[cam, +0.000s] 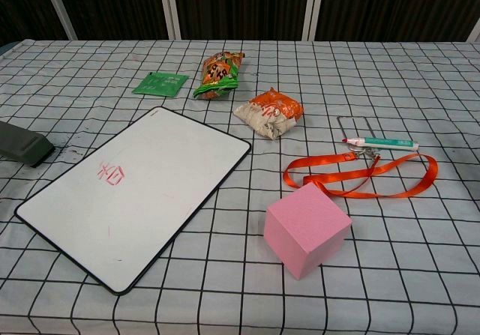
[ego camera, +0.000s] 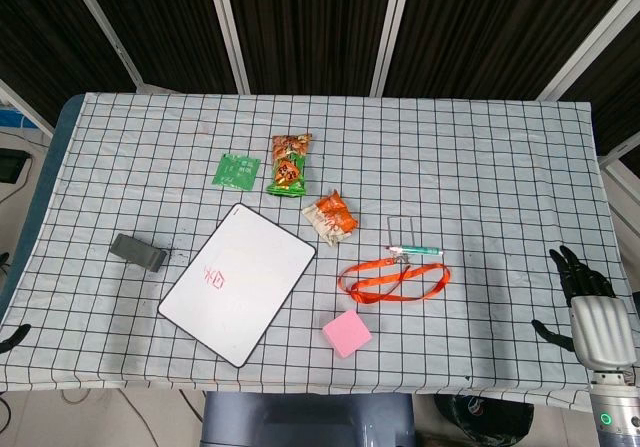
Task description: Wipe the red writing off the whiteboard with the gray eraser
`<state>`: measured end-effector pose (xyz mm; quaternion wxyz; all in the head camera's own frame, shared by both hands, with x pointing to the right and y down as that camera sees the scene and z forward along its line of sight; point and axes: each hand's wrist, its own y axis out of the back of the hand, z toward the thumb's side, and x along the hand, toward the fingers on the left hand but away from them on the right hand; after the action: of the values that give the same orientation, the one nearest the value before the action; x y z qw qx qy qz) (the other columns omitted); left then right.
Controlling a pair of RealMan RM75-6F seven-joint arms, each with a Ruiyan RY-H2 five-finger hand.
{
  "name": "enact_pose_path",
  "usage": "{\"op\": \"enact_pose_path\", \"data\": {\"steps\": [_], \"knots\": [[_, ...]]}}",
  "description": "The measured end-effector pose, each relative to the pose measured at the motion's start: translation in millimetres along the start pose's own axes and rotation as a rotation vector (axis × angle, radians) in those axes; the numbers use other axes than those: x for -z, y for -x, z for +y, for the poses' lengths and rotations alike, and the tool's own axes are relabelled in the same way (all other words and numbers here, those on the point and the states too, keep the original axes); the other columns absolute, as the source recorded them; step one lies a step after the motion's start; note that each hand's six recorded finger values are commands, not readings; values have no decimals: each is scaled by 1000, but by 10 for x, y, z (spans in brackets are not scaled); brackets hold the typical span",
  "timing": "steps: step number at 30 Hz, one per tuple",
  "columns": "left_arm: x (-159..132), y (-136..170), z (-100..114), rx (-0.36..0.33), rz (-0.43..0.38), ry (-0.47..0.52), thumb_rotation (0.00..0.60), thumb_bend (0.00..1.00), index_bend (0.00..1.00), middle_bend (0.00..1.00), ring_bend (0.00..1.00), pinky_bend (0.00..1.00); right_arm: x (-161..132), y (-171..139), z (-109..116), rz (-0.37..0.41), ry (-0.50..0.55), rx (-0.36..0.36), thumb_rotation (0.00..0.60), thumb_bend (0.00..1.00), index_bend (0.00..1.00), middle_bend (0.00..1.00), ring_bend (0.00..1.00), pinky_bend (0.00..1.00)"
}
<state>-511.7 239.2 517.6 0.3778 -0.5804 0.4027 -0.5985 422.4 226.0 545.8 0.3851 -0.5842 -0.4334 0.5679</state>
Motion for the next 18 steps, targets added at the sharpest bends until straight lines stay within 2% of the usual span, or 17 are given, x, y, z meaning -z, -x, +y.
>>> {"op": "enact_pose_path", "data": {"steps": [18], "knots": [[1,2,-4,3,-4,1,600,131,0,26,0,0,-2,0,-3,0,0,-2,600,133,7,91,190,224]]}}
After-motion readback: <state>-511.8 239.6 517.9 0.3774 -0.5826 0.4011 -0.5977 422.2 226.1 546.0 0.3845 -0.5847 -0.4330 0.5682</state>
